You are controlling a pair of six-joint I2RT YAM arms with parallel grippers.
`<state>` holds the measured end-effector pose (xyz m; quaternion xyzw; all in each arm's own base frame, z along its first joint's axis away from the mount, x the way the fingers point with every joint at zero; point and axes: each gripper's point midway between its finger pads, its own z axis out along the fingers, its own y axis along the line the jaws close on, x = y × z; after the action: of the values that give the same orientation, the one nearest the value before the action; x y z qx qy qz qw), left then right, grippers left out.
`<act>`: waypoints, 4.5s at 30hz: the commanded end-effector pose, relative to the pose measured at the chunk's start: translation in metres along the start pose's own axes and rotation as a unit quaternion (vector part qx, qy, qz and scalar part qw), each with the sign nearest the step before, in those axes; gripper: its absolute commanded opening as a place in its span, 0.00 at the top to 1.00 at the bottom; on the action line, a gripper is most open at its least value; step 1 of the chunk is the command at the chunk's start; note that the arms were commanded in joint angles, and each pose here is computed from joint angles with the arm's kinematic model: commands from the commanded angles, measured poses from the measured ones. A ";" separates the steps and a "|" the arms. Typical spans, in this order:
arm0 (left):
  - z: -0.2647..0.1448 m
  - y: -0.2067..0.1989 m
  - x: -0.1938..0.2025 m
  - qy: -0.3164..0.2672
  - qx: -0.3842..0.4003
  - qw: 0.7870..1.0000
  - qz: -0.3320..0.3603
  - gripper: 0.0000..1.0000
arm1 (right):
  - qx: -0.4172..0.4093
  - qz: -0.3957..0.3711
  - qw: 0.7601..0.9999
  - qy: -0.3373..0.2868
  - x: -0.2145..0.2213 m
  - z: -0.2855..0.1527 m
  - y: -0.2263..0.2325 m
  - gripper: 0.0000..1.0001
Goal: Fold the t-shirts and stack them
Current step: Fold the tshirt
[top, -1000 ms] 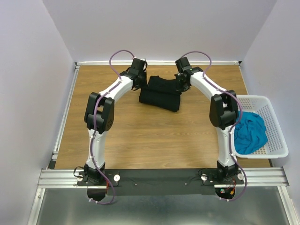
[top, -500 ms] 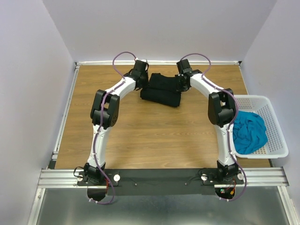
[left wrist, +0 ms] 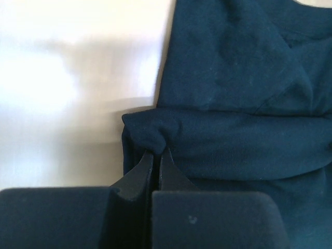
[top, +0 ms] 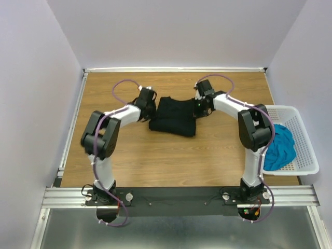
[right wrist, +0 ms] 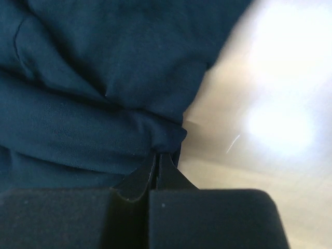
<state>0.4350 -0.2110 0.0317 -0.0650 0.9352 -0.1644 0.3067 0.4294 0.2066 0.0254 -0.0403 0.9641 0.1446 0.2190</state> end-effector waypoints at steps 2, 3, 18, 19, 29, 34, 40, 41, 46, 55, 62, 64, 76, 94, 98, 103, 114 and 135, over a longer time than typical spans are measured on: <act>-0.056 0.038 0.120 0.126 -0.062 0.990 -0.009 1.00 | 0.000 -0.012 0.984 0.177 0.136 -0.036 0.016 1.00; -0.067 0.049 0.142 0.140 -0.082 0.987 -0.006 1.00 | -0.004 -0.014 0.983 0.180 0.141 -0.045 0.019 0.99; -0.123 -0.013 0.002 -0.093 -0.001 0.991 0.096 1.00 | -0.013 -0.066 0.991 0.113 0.095 -0.099 0.035 0.99; -0.112 -0.009 0.004 -0.083 -0.011 0.992 0.096 1.00 | -0.009 -0.066 0.991 0.117 0.096 -0.093 0.033 0.99; -0.051 -0.010 0.015 -0.041 0.007 0.996 0.076 1.00 | 0.030 -0.044 0.993 0.107 0.097 -0.062 0.007 0.99; -0.056 -0.025 -0.005 -0.068 0.023 0.995 0.073 0.99 | 0.043 -0.013 0.992 0.115 0.113 -0.050 -0.005 0.99; -0.058 -0.030 -0.012 -0.073 0.027 0.994 0.081 0.97 | 0.072 0.013 0.993 0.094 0.113 -0.053 -0.015 0.99; -0.059 -0.030 -0.012 -0.075 0.027 0.993 0.081 0.97 | 0.073 0.016 0.993 0.088 0.111 -0.055 -0.015 0.99; -0.061 -0.035 -0.012 -0.083 0.023 0.992 0.089 0.96 | 0.092 0.030 0.994 0.058 0.104 -0.068 -0.019 0.99; -0.035 -0.035 -0.009 -0.067 0.011 0.995 0.079 0.86 | 0.131 0.053 0.988 0.055 0.110 -0.059 -0.034 0.96; -0.066 -0.052 -0.035 -0.105 0.029 0.991 0.082 0.50 | 0.119 0.034 0.992 -0.015 0.074 -0.093 -0.024 0.54; -0.080 -0.056 -0.042 -0.116 0.035 0.989 0.082 0.38 | 0.111 0.021 0.993 -0.038 0.061 -0.104 -0.018 0.48; -0.164 -0.012 -0.012 -0.154 0.011 0.987 0.034 0.22 | -0.149 -0.122 0.981 -0.032 0.056 -0.110 0.123 0.55; -0.176 0.014 0.025 -0.136 0.000 0.991 0.017 0.22 | -0.005 -0.118 0.992 -0.047 0.037 -0.016 0.053 0.70; -0.170 0.020 0.034 -0.125 -0.008 0.992 0.022 0.22 | 0.028 -0.082 0.995 -0.051 0.024 -0.018 0.003 0.69; -0.163 0.019 0.038 -0.114 -0.006 0.993 0.028 0.22 | 0.067 -0.038 0.995 -0.067 0.005 -0.022 -0.043 0.67; -0.155 -0.010 0.017 -0.121 0.036 0.991 0.049 0.22 | 0.062 0.015 0.991 -0.122 -0.014 -0.074 -0.061 0.63; -0.126 -0.083 -0.010 -0.118 0.091 0.982 0.114 0.23 | 0.157 0.142 0.972 -0.101 0.017 -0.076 -0.161 0.65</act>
<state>0.3620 -0.2298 0.1537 0.0189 0.8831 -0.1912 0.4281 0.4062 0.0417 0.0342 0.1318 0.9481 0.0523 0.2847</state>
